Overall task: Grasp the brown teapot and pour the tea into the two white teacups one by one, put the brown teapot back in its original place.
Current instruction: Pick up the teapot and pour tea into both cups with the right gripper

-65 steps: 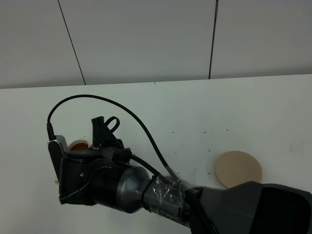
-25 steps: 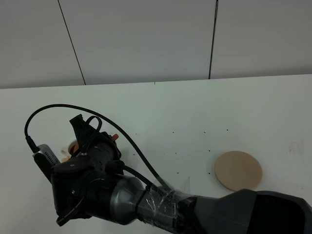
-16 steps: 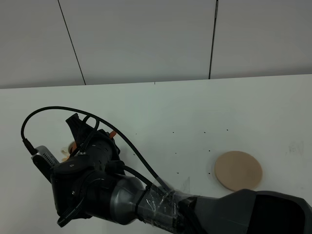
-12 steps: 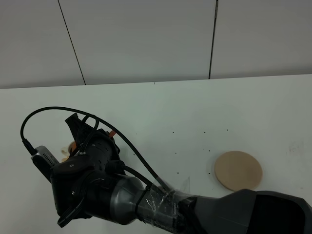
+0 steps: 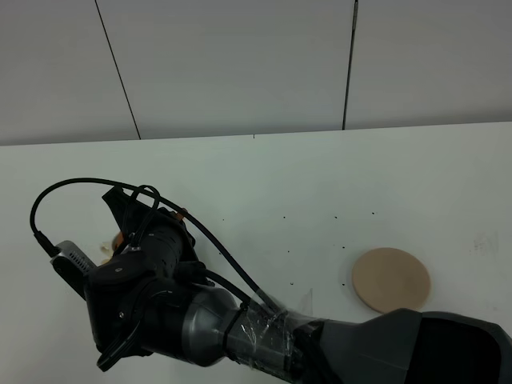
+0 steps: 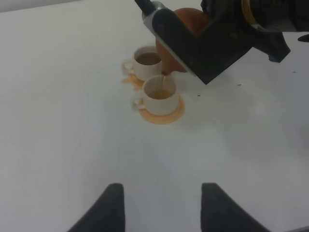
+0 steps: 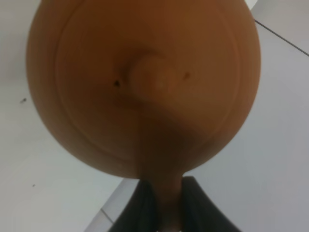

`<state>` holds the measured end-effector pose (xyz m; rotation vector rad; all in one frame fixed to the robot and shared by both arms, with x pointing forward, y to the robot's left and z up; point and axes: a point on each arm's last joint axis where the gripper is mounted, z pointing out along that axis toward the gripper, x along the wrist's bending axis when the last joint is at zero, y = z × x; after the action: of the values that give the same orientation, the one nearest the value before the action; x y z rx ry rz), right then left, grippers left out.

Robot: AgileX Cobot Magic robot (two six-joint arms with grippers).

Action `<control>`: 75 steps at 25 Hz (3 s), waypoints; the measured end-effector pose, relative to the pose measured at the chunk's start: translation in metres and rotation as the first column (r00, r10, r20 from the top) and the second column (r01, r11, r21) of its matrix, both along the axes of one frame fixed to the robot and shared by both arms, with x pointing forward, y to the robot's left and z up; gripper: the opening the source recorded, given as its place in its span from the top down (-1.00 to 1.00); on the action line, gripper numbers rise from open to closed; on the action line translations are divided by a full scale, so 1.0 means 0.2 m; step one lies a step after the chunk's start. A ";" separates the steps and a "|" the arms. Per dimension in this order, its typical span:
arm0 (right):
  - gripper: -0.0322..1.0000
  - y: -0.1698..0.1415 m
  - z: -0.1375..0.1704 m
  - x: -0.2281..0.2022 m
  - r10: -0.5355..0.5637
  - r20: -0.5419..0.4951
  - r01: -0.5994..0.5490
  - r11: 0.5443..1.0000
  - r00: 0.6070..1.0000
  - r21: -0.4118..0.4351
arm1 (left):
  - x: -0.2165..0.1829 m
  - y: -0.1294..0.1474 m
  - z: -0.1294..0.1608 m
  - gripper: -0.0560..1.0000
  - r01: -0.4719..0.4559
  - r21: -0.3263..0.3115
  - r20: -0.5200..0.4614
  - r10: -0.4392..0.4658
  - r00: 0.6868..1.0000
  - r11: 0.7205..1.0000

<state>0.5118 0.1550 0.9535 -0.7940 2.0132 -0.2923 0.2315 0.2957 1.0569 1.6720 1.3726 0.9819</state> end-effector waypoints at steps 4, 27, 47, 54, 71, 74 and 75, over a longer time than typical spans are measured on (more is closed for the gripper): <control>0.76 0.00 0.00 0.01 0.008 0.013 -0.008 1.000 1.000 -0.011 | 0.00 0.00 0.00 0.08 0.000 0.000 0.000 0.000 1.000 1.000; 0.76 0.00 0.02 0.03 0.048 0.062 -0.045 0.998 0.997 -0.049 | 0.00 0.00 0.00 0.08 0.000 0.000 0.000 0.000 1.000 1.000; 0.76 0.00 0.03 0.04 0.082 0.090 -0.073 0.992 0.993 -0.098 | 0.00 0.00 0.00 0.08 0.000 0.000 0.000 0.000 1.000 1.000; 0.76 0.00 0.03 0.04 0.084 0.090 -0.075 0.992 0.992 -0.101 | 0.00 0.00 0.00 0.08 0.000 0.000 0.000 0.000 1.000 1.000; 0.76 0.00 0.03 0.04 0.086 0.091 -0.076 0.992 0.992 -0.103 | 0.00 0.00 0.00 0.08 0.000 0.000 0.000 0.000 1.000 1.000; 0.76 0.00 0.03 0.04 0.086 0.091 -0.076 0.992 0.992 -0.103 | 0.00 0.00 0.00 0.08 0.000 0.000 0.000 0.000 1.000 1.000; 0.76 0.00 0.03 0.04 0.086 0.091 -0.076 0.992 0.992 -0.103 | 0.00 0.00 0.00 0.08 0.000 0.000 0.000 0.000 1.000 1.000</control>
<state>0.5197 0.1547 0.9598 -0.9054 1.8841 -0.3792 0.2315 0.2957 1.0569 1.6722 1.3724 0.9820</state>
